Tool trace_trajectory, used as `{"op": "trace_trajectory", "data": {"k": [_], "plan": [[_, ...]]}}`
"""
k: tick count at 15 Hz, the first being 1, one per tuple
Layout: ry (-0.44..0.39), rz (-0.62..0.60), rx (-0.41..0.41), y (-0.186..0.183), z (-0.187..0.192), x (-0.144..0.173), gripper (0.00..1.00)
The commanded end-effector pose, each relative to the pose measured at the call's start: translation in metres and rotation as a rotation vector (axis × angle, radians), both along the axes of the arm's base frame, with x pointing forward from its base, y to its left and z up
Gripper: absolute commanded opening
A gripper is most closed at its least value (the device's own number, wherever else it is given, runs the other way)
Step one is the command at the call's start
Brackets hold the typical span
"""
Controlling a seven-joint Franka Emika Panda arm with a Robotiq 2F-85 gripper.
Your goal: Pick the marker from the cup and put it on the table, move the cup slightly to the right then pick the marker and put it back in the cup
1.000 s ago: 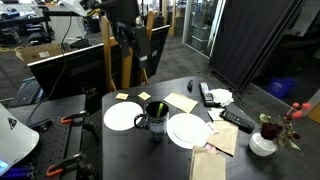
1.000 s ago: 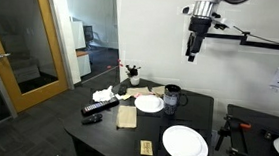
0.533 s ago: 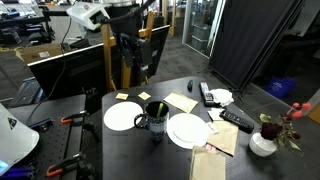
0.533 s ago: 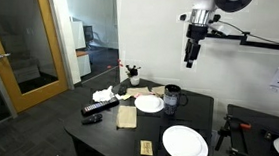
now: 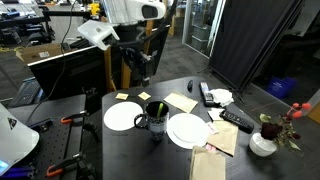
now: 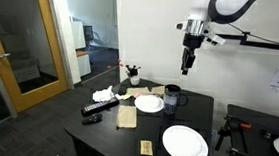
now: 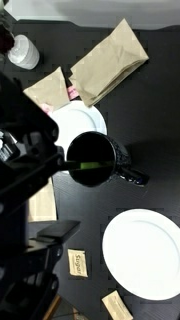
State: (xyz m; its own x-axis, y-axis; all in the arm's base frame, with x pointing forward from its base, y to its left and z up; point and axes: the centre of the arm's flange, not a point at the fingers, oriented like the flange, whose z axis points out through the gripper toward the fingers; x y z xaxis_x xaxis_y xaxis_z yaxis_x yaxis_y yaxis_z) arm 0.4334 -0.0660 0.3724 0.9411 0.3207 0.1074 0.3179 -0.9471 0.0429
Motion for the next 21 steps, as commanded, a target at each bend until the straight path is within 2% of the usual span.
{"op": "trace_trajectory", "data": {"k": [1, 7, 11, 14, 21], "plan": [[-0.012, 0.007, -0.032, 0.002, -0.02, 0.012, 0.54], [-0.008, 0.015, -0.061, -0.003, -0.04, 0.021, 0.46], [-0.006, 0.011, -0.066, -0.007, -0.048, 0.023, 0.46], [-0.002, 0.012, -0.067, -0.009, -0.054, 0.022, 0.4], [0.015, 0.008, -0.059, -0.014, -0.067, 0.025, 0.4]]}}
